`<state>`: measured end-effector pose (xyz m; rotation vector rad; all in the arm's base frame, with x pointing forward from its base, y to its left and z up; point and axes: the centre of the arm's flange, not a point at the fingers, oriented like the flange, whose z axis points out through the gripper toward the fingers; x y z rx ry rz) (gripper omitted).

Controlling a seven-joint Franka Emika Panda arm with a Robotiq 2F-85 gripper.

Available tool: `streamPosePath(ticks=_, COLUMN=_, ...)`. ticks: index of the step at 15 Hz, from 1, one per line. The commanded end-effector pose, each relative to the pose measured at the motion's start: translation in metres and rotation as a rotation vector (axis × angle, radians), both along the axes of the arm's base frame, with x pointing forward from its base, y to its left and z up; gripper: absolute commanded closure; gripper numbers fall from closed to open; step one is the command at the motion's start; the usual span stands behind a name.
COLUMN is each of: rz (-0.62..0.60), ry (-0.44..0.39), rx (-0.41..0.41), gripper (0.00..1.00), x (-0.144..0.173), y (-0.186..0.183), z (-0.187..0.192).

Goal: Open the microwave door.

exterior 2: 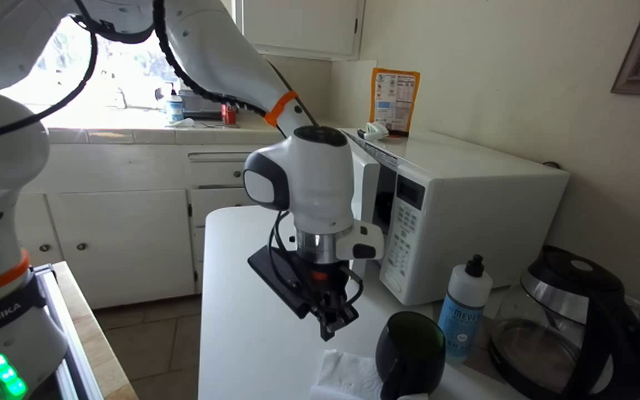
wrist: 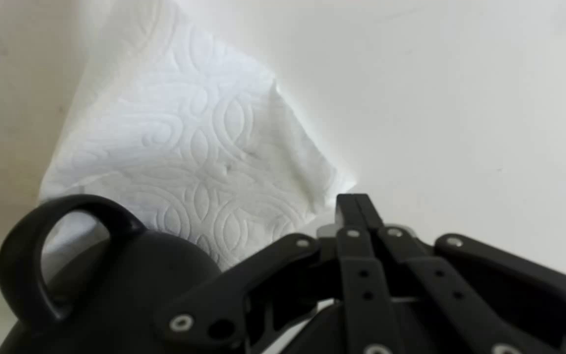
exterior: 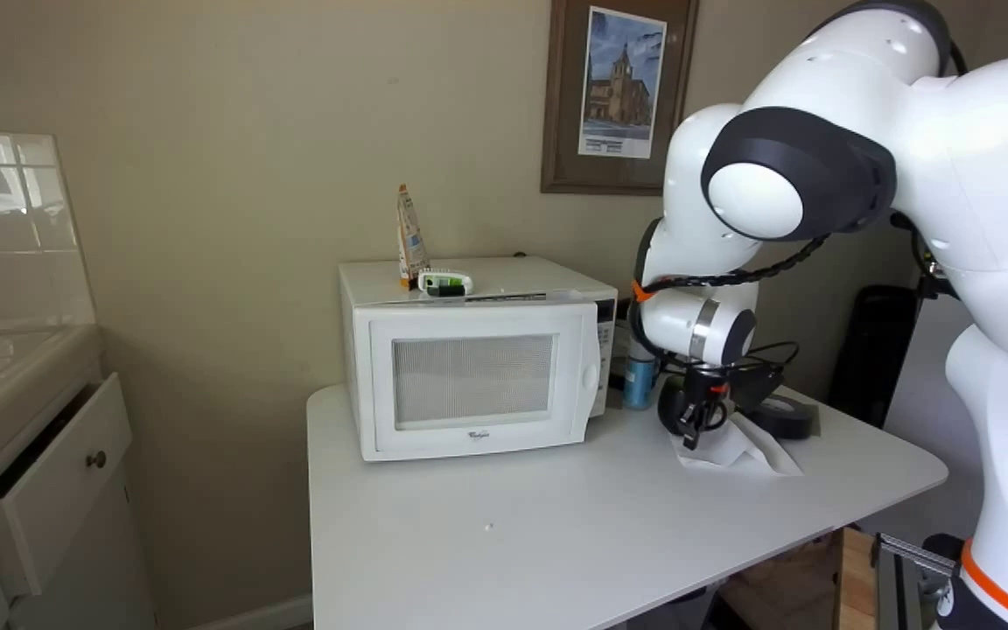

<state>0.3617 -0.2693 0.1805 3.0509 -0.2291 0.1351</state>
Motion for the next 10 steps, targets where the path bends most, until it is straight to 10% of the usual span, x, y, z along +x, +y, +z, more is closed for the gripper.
streamPosePath(ticks=1, rz=-0.009, ry=0.061, rx=0.176, gripper=1.00, x=-0.009, y=0.008, z=0.085)
streamPosePath(ticks=10, rz=-0.156, ry=0.030, rx=0.342, gripper=1.00, x=0.006, y=0.008, z=0.204)
